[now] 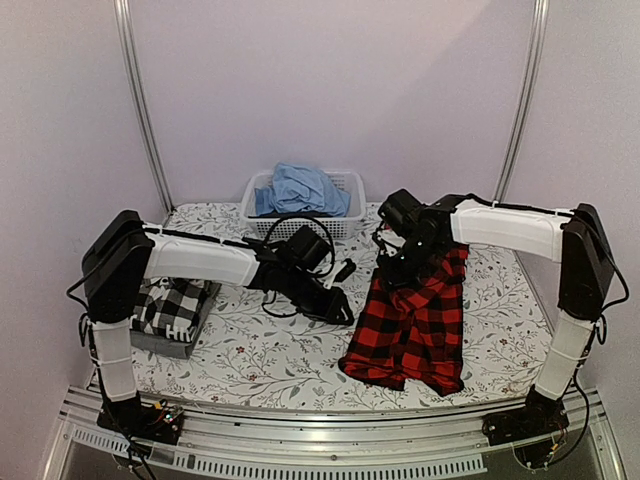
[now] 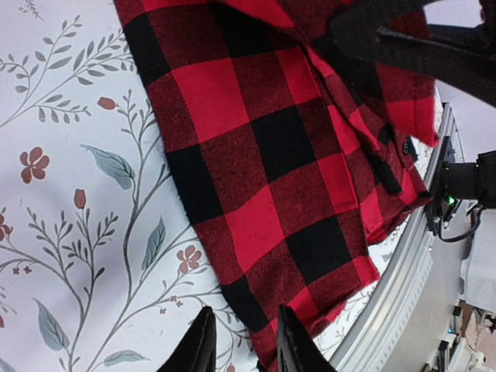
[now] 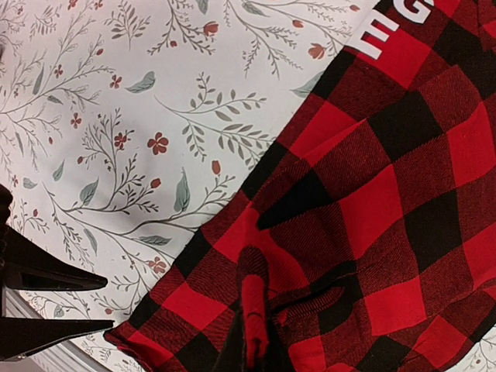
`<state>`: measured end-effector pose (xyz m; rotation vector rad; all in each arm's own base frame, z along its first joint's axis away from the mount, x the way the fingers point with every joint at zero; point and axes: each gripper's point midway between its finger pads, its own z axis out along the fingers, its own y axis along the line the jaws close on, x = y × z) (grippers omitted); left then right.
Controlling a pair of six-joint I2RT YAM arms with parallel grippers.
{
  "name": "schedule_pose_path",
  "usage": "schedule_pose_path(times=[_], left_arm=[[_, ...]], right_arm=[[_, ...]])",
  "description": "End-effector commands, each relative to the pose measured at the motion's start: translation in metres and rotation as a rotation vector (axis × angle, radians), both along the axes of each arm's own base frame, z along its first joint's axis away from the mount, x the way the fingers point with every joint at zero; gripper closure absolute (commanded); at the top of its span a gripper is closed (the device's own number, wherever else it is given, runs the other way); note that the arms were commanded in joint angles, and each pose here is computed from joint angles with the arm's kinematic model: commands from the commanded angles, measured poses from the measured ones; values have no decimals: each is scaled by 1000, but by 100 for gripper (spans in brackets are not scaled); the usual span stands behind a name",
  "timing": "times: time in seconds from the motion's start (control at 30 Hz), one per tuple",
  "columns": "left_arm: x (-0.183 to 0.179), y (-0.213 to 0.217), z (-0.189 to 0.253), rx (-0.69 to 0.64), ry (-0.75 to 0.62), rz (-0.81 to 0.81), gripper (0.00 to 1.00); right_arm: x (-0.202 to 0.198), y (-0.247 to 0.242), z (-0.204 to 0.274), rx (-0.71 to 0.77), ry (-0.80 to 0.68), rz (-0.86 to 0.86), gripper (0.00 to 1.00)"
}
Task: Fold and stack the long sleeve shirts
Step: Place the sleeve of the rectangle-folded shirt.
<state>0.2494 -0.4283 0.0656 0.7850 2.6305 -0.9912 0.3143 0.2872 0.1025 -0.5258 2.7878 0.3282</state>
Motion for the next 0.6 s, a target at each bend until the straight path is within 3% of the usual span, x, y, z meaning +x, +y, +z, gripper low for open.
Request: schedule_pose_path(times=[0.0, 0.33, 0.5, 0.57], left_arm=[[5, 5, 11, -19, -22, 11, 73], [7, 9, 7, -19, -14, 28, 73], [8, 9, 6, -18, -14, 32, 73], [9, 9, 5, -17, -13, 36, 73]], right_arm=[[-14, 8, -14, 19, 46, 23, 98], [-39, 3, -29, 4, 86, 4, 97], [-44, 10, -25, 18, 77, 14, 78], [-45, 12, -19, 42, 63, 15, 66]])
